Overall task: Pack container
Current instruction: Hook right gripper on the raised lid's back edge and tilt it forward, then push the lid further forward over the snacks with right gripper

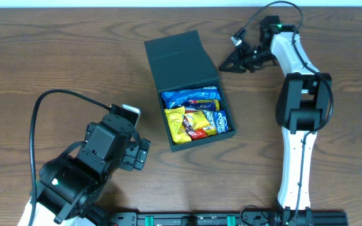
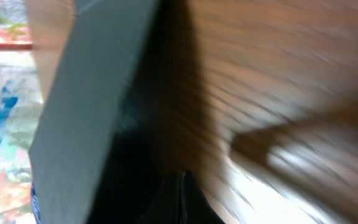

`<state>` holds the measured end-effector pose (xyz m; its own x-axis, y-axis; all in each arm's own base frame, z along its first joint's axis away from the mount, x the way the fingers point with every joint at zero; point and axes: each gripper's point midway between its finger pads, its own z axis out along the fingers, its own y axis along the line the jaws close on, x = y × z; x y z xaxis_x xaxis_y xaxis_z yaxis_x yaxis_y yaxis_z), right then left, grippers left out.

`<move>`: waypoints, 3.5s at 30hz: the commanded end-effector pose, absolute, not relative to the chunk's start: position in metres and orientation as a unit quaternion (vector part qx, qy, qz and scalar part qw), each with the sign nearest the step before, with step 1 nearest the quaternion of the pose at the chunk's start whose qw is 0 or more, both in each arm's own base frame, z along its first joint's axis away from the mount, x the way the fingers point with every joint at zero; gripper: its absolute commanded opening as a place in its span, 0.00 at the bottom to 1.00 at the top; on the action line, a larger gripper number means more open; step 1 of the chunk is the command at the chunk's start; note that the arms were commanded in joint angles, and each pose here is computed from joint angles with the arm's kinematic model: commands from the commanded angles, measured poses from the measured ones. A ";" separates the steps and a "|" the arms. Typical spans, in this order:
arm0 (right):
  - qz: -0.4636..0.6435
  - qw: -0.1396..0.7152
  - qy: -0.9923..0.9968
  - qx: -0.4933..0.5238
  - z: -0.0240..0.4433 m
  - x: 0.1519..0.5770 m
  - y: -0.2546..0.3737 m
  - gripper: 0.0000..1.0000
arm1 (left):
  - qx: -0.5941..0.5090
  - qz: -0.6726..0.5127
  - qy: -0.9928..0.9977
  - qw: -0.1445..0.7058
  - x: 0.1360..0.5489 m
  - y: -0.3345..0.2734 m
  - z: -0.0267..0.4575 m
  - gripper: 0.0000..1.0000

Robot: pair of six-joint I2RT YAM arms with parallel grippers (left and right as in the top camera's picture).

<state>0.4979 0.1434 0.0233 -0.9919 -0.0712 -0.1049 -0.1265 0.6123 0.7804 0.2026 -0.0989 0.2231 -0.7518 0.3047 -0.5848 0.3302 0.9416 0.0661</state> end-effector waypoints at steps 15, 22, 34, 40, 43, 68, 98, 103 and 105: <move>0.490 0.025 0.867 -0.088 0.016 0.494 0.191 0.02 | 0.174 -0.017 0.935 0.309 0.203 -0.098 0.223 0.95; 0.487 0.029 0.868 -0.091 0.015 0.496 0.193 0.02 | 0.174 -0.017 0.935 0.309 0.203 -0.098 0.223 0.95; 0.488 -0.004 0.867 -0.100 -0.013 0.481 0.217 0.01 | 0.174 -0.017 0.935 0.309 0.203 -0.098 0.223 0.95; 0.547 -0.007 0.831 -0.101 0.008 0.478 0.231 0.02 | 0.174 -0.017 0.935 0.309 0.203 -0.098 0.223 0.95; 0.596 -0.011 0.797 -0.097 0.027 0.475 0.238 0.02 | 0.174 -0.017 0.935 0.309 0.203 -0.098 0.223 0.95; 0.703 0.004 0.701 -0.117 0.129 0.468 0.250 0.01 | 0.174 -0.017 0.935 0.309 0.203 -0.098 0.223 0.95; 0.700 0.035 0.690 -0.179 0.147 0.455 0.271 0.01 | 0.174 -0.017 0.935 0.309 0.203 -0.098 0.223 0.95; 0.678 0.027 0.714 -0.174 0.129 0.454 0.271 0.02 | 0.174 -0.017 0.935 0.309 0.203 -0.098 0.223 0.95; 0.667 0.025 0.725 -0.172 0.119 0.454 0.268 0.02 | 0.174 -0.017 0.935 0.309 0.203 -0.098 0.223 0.95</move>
